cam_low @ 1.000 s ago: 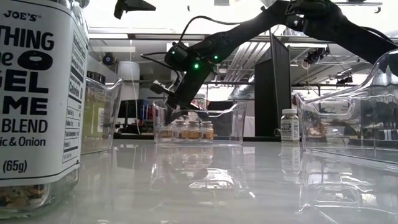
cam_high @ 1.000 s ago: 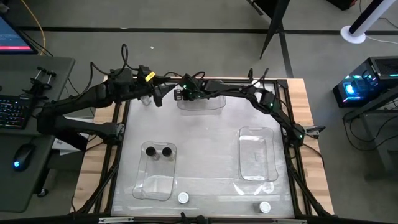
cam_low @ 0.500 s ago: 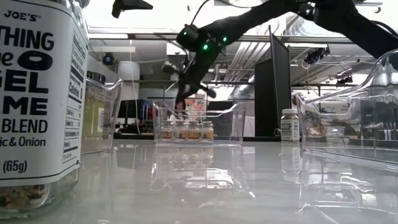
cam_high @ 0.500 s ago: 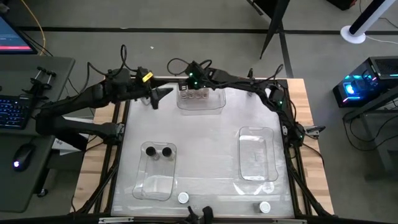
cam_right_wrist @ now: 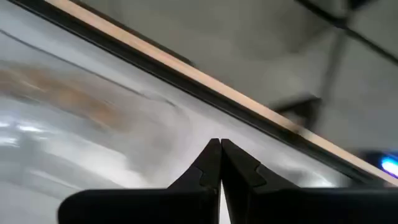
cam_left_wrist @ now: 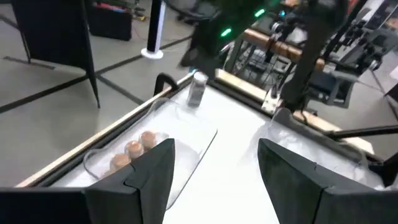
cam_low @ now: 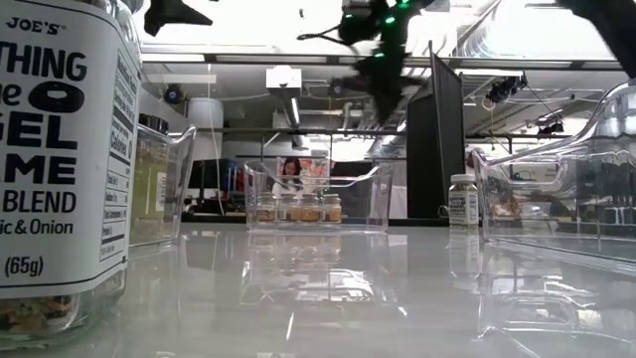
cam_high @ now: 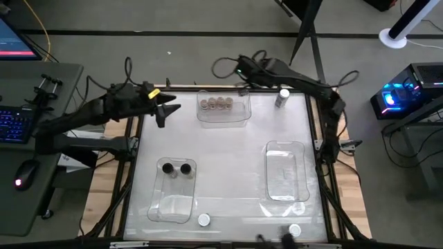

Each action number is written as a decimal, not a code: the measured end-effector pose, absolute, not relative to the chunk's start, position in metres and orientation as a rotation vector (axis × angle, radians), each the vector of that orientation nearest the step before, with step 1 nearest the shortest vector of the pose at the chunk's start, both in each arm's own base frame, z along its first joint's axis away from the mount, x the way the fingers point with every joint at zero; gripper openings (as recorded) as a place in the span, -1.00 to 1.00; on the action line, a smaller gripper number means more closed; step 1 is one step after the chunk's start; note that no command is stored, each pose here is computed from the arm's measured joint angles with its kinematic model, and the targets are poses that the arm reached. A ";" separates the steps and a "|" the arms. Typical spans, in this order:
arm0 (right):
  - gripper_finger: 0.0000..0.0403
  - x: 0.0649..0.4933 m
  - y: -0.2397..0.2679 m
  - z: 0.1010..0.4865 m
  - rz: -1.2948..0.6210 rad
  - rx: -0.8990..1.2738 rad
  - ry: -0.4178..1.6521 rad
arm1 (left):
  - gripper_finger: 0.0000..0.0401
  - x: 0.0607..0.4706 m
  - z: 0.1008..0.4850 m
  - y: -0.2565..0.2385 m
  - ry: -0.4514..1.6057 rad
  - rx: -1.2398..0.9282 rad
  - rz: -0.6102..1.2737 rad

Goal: Sort spices by type
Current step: Put the white seasoning bottle into the bottom right transparent bin

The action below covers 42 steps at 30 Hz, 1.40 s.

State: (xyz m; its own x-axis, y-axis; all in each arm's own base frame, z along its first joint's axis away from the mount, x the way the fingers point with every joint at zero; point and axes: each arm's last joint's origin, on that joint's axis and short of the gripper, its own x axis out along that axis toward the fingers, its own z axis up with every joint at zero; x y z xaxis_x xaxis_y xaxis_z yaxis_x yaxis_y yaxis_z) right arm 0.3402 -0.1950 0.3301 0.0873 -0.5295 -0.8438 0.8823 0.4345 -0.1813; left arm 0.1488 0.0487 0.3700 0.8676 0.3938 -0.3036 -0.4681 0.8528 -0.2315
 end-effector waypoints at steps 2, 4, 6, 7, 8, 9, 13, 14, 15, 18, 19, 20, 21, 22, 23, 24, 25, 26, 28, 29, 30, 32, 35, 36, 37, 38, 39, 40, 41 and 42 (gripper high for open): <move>-1.00 0.317 -0.186 0.330 -1.164 0.418 1.082 | 0.09 0.153 0.361 0.050 0.272 -0.317 0.462; -1.00 0.290 -0.176 0.327 -1.215 0.466 1.107 | 0.09 0.156 0.354 0.050 0.296 -0.337 0.454; -1.00 0.259 -0.164 0.326 -1.256 0.552 1.088 | 0.09 0.157 0.348 0.050 0.317 -0.348 0.433; -1.00 0.243 -0.157 0.325 -1.274 0.600 1.073 | 0.09 0.157 0.347 0.050 0.320 -0.350 0.422; -1.00 0.228 -0.152 0.326 -1.290 0.649 1.043 | 0.09 0.158 0.347 0.050 0.321 -0.347 0.411; -1.00 0.214 -0.148 0.327 -1.303 0.693 1.013 | 0.09 0.158 0.347 0.049 0.319 -0.340 0.404; -0.99 0.176 -0.141 0.340 -1.320 0.808 0.817 | 0.09 0.160 0.352 0.050 0.275 -0.256 0.386; -0.98 0.170 -0.142 0.343 -1.305 0.813 0.788 | 0.09 0.160 0.354 0.051 0.260 -0.235 0.382; -0.95 0.164 -0.145 0.345 -1.290 0.819 0.778 | 0.09 0.161 0.356 0.051 0.242 -0.222 0.380; -0.78 0.155 -0.162 0.343 -1.235 0.841 0.816 | 0.09 0.162 0.360 0.052 0.194 -0.218 0.380; -0.70 0.155 -0.171 0.341 -1.199 0.833 0.825 | 0.09 0.162 0.361 0.052 0.182 -0.229 0.380; -0.60 0.155 -0.179 0.339 -1.157 0.819 0.836 | 0.09 0.163 0.362 0.052 0.174 -0.243 0.381; -0.49 0.156 -0.188 0.335 -1.125 0.802 0.852 | 0.09 0.164 0.362 0.053 0.163 -0.258 0.382; -0.38 0.158 -0.197 0.329 -1.093 0.783 0.878 | 0.09 0.164 0.362 0.053 0.156 -0.280 0.384; -0.26 0.161 -0.206 0.323 -1.060 0.765 0.906 | 0.09 0.164 0.362 0.053 0.151 -0.305 0.386; -0.14 0.163 -0.214 0.317 -1.028 0.752 0.943 | 0.09 0.165 0.362 0.053 0.147 -0.328 0.388; -0.02 0.166 -0.221 0.312 -1.008 0.739 0.978 | 0.09 0.165 0.363 0.053 0.140 -0.349 0.389; 0.09 0.169 -0.227 0.307 -0.992 0.724 1.016 | 0.09 0.165 0.363 0.053 0.134 -0.370 0.391; 0.30 0.175 -0.238 0.296 -0.960 0.677 1.104 | 0.09 0.166 0.362 0.053 0.129 -0.399 0.394; 0.39 0.178 -0.243 0.290 -0.943 0.646 1.149 | 0.09 0.166 0.363 0.053 0.122 -0.407 0.396; 0.46 0.181 -0.248 0.284 -0.922 0.616 1.186 | 0.09 0.166 0.364 0.054 0.111 -0.416 0.398; 0.58 0.187 -0.257 0.277 -0.881 0.571 1.247 | 0.09 0.166 0.365 0.054 0.097 -0.430 0.409; 0.66 0.192 -0.266 0.265 -0.854 0.574 1.313 | 0.09 0.166 0.366 0.055 0.073 -0.428 0.428; 0.67 0.193 -0.269 0.260 -0.853 0.579 1.326 | 0.09 0.166 0.367 0.055 0.065 -0.427 0.432; 0.67 0.193 -0.272 0.257 -0.852 0.589 1.337 | 0.09 0.166 0.368 0.055 0.056 -0.426 0.434; 0.67 0.192 -0.274 0.254 -0.856 0.599 1.346 | 0.09 0.166 0.369 0.055 0.048 -0.425 0.435; 0.67 0.191 -0.276 0.252 -0.858 0.608 1.355 | 0.09 0.166 0.369 0.055 0.043 -0.425 0.435; 0.67 0.190 -0.278 0.248 -0.860 0.619 1.367 | 0.09 0.166 0.369 0.055 0.040 -0.426 0.435; 0.67 0.189 -0.281 0.245 -0.864 0.629 1.375 | 0.09 0.166 0.370 0.055 0.036 -0.429 0.435; 0.67 0.188 -0.283 0.242 -0.867 0.637 1.379 | 0.09 0.166 0.370 0.055 0.035 -0.432 0.435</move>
